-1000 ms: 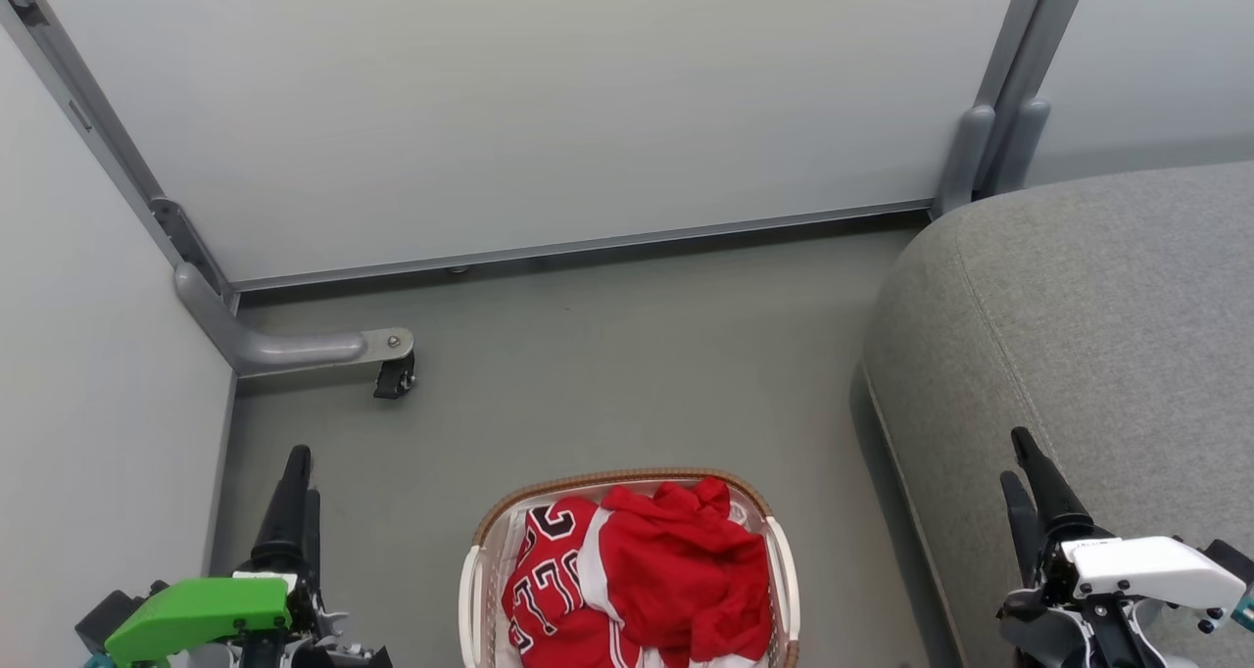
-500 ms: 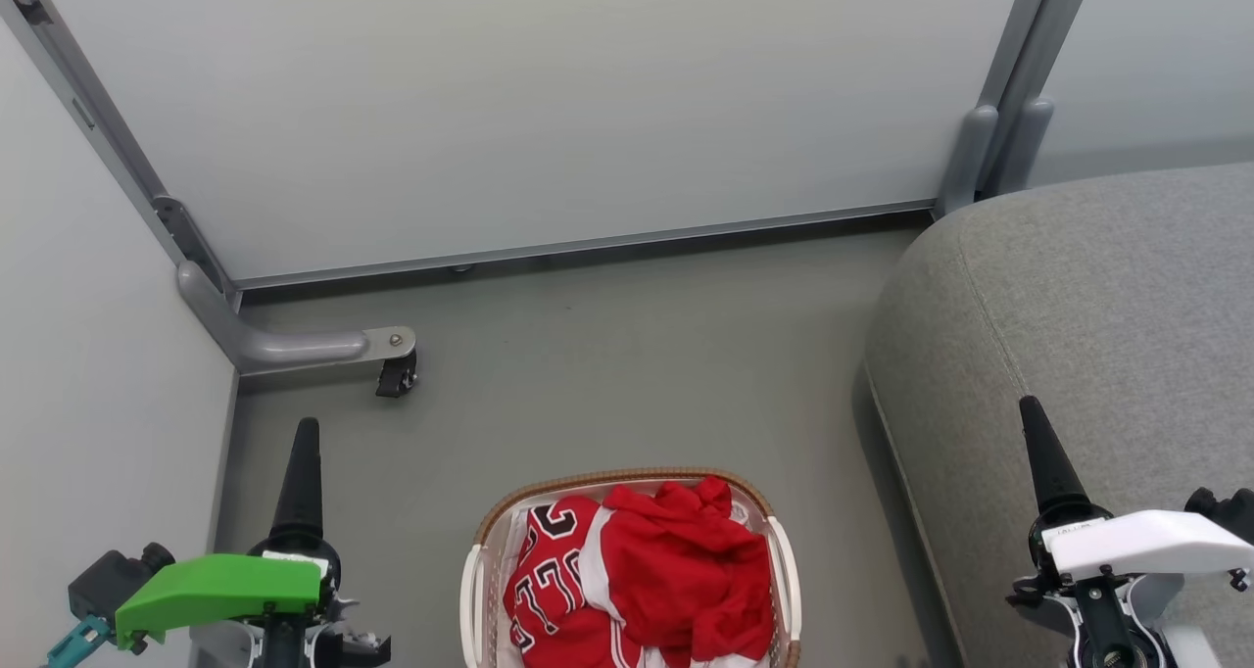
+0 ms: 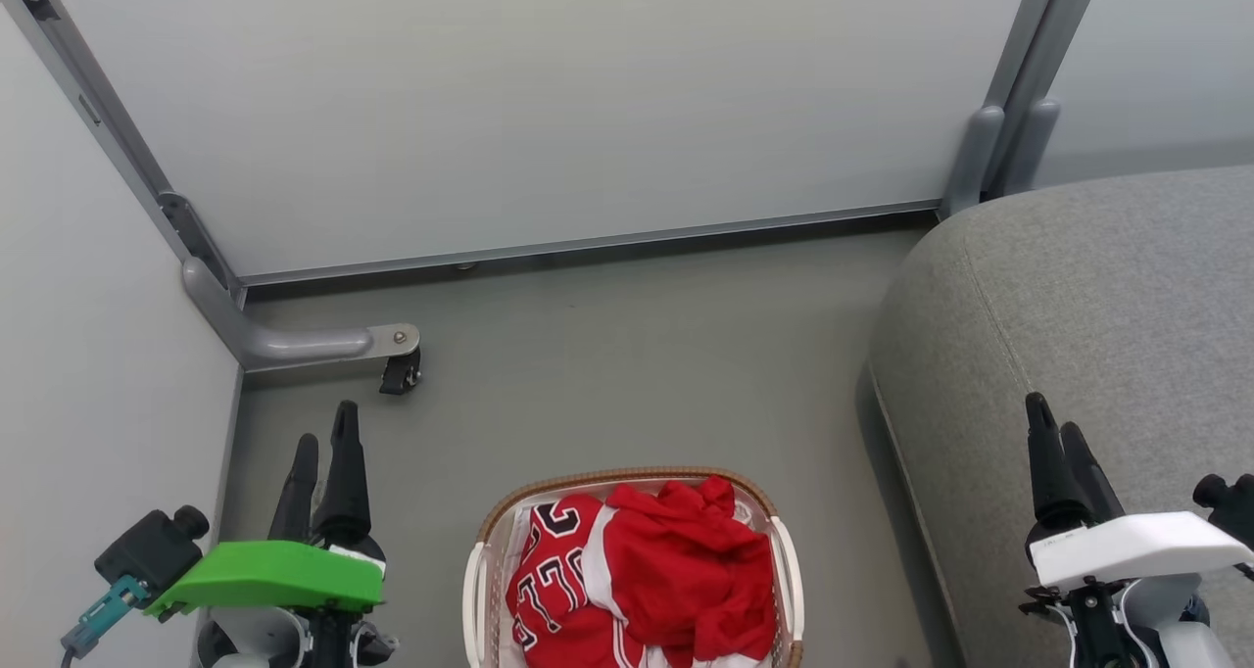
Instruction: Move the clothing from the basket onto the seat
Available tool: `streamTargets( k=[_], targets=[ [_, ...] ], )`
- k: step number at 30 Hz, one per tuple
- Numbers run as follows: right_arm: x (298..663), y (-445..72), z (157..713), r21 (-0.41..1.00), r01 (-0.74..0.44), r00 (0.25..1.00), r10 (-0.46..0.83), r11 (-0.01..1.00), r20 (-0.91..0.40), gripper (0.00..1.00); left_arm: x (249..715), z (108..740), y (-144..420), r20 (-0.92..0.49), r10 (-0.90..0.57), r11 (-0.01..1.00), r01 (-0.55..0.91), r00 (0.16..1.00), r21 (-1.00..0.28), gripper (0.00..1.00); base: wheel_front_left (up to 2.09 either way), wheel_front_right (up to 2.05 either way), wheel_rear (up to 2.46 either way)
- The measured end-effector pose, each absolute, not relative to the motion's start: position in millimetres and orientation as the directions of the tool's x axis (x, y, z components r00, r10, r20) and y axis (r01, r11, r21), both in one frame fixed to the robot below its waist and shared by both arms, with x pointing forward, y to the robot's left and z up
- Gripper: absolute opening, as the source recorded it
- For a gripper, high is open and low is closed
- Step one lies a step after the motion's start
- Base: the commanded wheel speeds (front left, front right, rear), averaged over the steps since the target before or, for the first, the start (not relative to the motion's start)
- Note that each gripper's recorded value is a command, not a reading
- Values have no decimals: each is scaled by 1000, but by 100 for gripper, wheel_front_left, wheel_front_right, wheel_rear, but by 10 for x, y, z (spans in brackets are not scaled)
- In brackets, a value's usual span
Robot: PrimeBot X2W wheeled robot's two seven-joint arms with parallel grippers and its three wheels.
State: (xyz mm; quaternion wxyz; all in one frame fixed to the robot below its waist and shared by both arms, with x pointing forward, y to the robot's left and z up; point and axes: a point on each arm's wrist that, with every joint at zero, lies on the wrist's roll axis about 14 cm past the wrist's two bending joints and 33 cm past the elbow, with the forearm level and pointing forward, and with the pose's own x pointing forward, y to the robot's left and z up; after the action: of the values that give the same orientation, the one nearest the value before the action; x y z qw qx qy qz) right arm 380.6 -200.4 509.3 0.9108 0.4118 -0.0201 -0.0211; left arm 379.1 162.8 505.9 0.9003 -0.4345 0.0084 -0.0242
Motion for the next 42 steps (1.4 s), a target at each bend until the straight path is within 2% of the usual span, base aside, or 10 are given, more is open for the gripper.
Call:
streamTargets(
  k=[18, 42],
  targets=[
    [3767, -1913, 5014, 523, 9, 1000, -19, 852, 13, 100, 3729, 4898, 1586, -25, -64, 794, 36, 998, -607, 100, 0, 0, 0],
    [3793, -1731, 4977, 280, -57, 998, 53, 958, 23, 100, 3643, 4705, 1534, -59, -87, 900, 53, 994, -432, 100, 0, 0, 0]
  ],
)
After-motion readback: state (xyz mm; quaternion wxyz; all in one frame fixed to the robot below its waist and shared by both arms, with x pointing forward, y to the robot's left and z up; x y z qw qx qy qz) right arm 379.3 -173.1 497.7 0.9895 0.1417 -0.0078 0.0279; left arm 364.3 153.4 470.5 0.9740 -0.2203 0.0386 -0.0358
